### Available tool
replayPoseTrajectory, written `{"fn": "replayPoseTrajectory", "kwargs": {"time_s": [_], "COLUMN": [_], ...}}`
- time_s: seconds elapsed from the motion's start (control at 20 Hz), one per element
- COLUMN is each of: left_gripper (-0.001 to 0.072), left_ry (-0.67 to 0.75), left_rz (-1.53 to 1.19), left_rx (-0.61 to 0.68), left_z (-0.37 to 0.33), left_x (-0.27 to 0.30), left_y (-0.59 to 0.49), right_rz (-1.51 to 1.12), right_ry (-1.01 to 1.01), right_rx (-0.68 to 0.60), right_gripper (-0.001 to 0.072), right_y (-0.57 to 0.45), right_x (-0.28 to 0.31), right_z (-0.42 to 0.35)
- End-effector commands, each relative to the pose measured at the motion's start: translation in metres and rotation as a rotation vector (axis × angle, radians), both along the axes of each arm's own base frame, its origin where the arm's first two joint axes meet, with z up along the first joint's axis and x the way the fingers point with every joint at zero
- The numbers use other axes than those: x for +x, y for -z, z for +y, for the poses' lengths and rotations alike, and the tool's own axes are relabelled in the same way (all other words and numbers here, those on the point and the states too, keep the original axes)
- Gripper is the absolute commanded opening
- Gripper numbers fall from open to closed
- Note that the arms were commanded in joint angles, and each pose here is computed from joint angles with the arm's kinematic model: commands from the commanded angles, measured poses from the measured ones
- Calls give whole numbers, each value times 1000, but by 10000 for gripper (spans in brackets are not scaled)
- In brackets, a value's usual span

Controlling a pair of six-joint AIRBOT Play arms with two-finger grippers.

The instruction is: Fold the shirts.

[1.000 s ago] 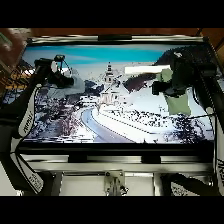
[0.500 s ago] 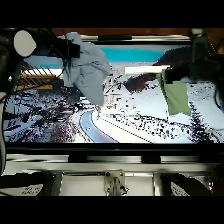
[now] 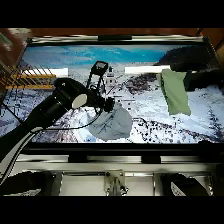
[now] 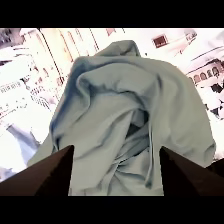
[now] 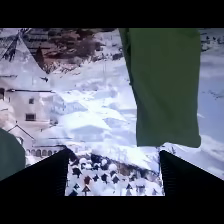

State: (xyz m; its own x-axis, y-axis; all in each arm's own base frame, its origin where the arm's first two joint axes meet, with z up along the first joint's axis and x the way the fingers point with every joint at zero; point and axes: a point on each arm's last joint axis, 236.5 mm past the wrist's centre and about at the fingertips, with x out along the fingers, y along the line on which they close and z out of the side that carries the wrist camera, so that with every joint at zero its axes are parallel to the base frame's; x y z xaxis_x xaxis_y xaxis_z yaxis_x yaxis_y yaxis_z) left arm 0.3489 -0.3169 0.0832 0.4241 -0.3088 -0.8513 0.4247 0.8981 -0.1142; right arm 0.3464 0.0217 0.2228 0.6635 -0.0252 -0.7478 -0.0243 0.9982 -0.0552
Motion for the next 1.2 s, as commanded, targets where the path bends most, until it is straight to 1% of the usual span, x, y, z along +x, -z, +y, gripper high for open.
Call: {"fn": "replayPoseTrajectory", "kwargs": {"time_s": [0.0, 0.1, 0.2, 0.25, 0.35, 0.4, 0.5, 0.6, 0.75, 0.9, 1.0, 1.05, 1.15], "left_gripper": [611, 611, 611, 612, 613, 613, 614, 613, 613, 613, 613, 613, 612], "left_ry": [-63, -90, -136, -150, -163, -166, -206, -237, -272, -268, -291, -298, -295], "left_rz": [39, 45, 133, 193, 327, 396, 483, 511, 505, 469, 458, 454, 475], "left_rx": [-32, 11, 97, 119, 103, 72, -29, -134, -210, -286, -338, -358, -357], "left_z": [11, 49, 96, 112, 124, 123, 115, 105, 94, 75, 66, 62, 61], "left_x": [-4, 0, -10, -19, -42, -55, -70, -74, -68, -50, -39, -35, -39], "left_y": [6, -7, 4, 19, 58, 81, 116, 135, 154, 164, 170, 171, 176], "right_rz": [125, 271, 412, 481, 599, 646, 705, 759, 819, 839, 848, 849, 843], "right_ry": [-71, -79, -132, -170, -232, -270, -325, -327, -309, -290, -285, -282, -273], "right_rx": [72, 81, 109, 142, 234, 287, 385, 436, 439, 443, 457, 463, 477], "right_gripper": [664, 663, 663, 663, 663, 663, 663, 663, 663, 663, 663, 663, 663], "right_y": [51, 106, 153, 174, 206, 217, 231, 245, 266, 277, 281, 282, 284], "right_x": [-11, -20, -32, -39, -50, -52, -53, -54, -55, -53, -52, -52, -49], "right_z": [25, 31, 45, 57, 83, 98, 122, 133, 132, 133, 135, 136, 139]}}
